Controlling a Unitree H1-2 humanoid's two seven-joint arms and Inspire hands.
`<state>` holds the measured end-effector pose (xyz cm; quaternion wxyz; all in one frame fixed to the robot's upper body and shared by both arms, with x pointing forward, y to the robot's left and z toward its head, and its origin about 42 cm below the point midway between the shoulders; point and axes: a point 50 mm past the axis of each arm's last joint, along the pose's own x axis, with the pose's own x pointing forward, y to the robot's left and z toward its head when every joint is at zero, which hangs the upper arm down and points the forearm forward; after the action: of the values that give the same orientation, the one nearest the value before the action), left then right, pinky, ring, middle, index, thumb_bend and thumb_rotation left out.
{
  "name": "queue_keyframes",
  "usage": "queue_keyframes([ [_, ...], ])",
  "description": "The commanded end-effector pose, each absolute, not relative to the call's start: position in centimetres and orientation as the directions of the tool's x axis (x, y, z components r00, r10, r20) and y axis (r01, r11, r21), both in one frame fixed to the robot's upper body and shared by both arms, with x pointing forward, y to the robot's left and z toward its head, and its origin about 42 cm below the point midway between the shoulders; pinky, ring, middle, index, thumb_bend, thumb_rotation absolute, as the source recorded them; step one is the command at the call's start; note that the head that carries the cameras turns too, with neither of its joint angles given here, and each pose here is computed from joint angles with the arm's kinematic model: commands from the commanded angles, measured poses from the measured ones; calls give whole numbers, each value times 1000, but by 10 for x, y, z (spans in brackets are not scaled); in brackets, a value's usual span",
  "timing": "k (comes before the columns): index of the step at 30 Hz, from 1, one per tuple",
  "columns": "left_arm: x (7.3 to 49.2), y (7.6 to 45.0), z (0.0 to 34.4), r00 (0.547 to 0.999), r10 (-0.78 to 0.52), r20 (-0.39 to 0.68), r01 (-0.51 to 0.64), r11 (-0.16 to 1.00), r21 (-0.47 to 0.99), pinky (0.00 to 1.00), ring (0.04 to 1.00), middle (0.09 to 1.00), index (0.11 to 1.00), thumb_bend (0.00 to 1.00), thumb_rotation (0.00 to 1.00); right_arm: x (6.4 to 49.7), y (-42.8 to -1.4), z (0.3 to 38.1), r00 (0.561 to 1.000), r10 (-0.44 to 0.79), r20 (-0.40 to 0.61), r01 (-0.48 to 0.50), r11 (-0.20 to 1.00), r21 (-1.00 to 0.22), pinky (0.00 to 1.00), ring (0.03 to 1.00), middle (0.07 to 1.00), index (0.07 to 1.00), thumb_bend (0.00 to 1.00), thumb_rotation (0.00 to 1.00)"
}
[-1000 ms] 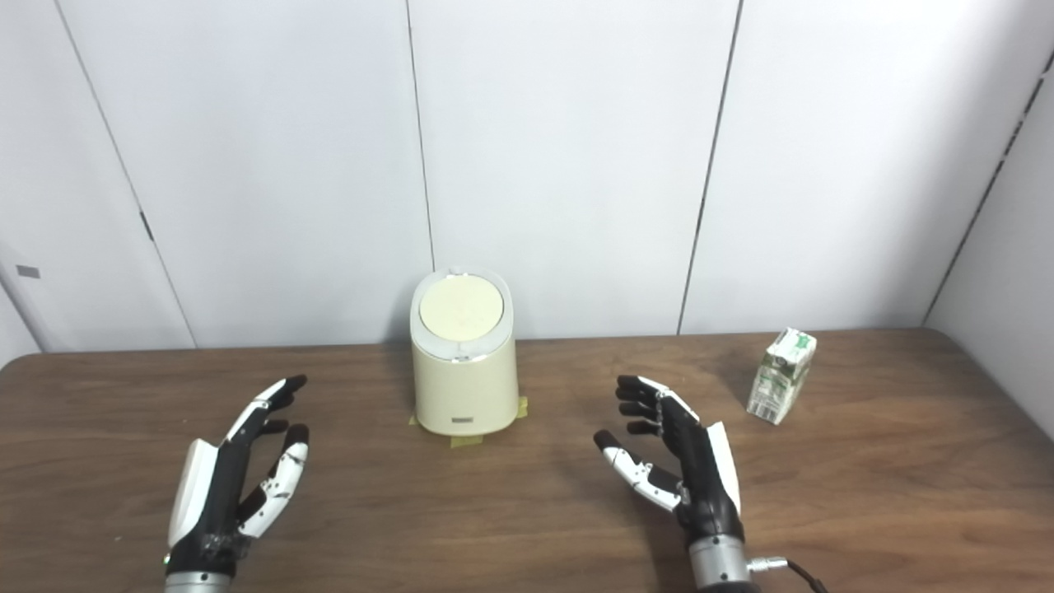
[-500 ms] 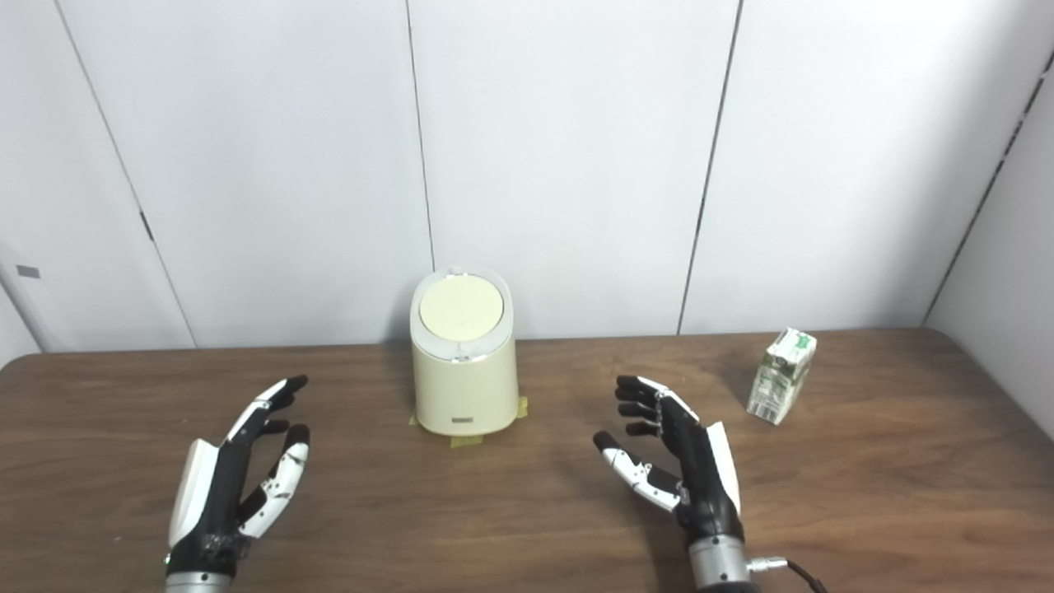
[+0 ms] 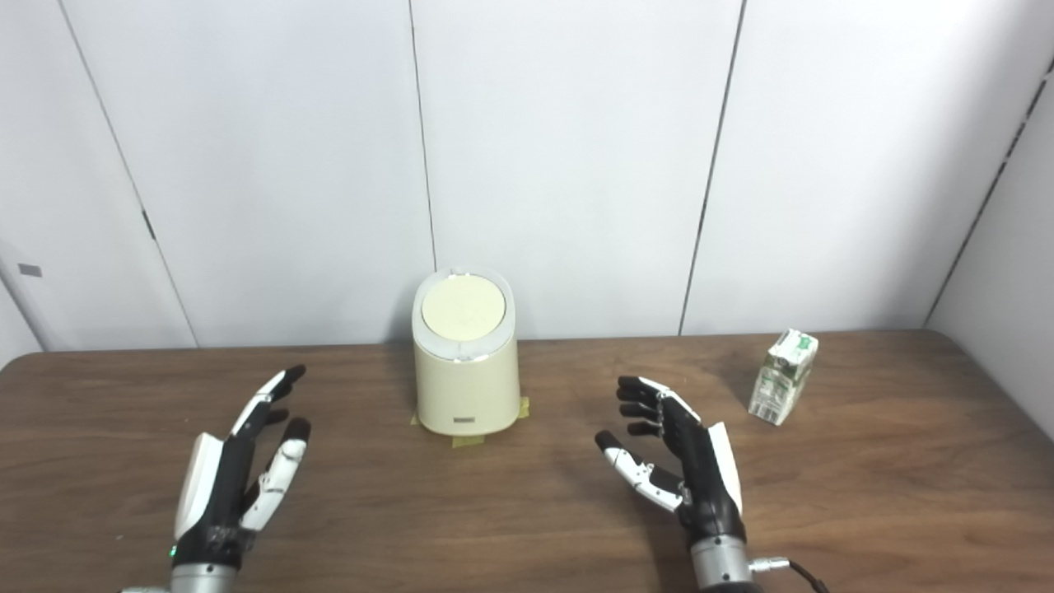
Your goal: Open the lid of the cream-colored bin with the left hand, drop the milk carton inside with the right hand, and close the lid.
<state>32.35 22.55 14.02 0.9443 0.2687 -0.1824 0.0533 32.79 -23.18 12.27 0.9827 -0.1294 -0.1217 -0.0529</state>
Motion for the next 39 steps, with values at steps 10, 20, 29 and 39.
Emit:
queue_keyframes([
  [10,381,172,215,890,15,456,-249,854,456,813,913,946,918,659,828,326,-228,118,961,-49,273,124,957,-264,623,704,731,728,248,218],
  [20,404,146,260,903,7,430,-251,821,512,853,969,1000,991,748,448,326,-228,118,960,-52,275,128,956,-265,626,705,728,725,248,244],
  [29,425,140,272,947,12,320,-247,664,706,991,1000,1000,1000,787,392,327,-226,117,962,-34,272,113,954,-278,627,706,730,729,247,244],
  [39,442,134,275,973,35,229,-201,620,758,1000,1000,1000,1000,708,492,326,-222,116,967,-36,252,110,951,-288,599,677,723,733,258,303],
])
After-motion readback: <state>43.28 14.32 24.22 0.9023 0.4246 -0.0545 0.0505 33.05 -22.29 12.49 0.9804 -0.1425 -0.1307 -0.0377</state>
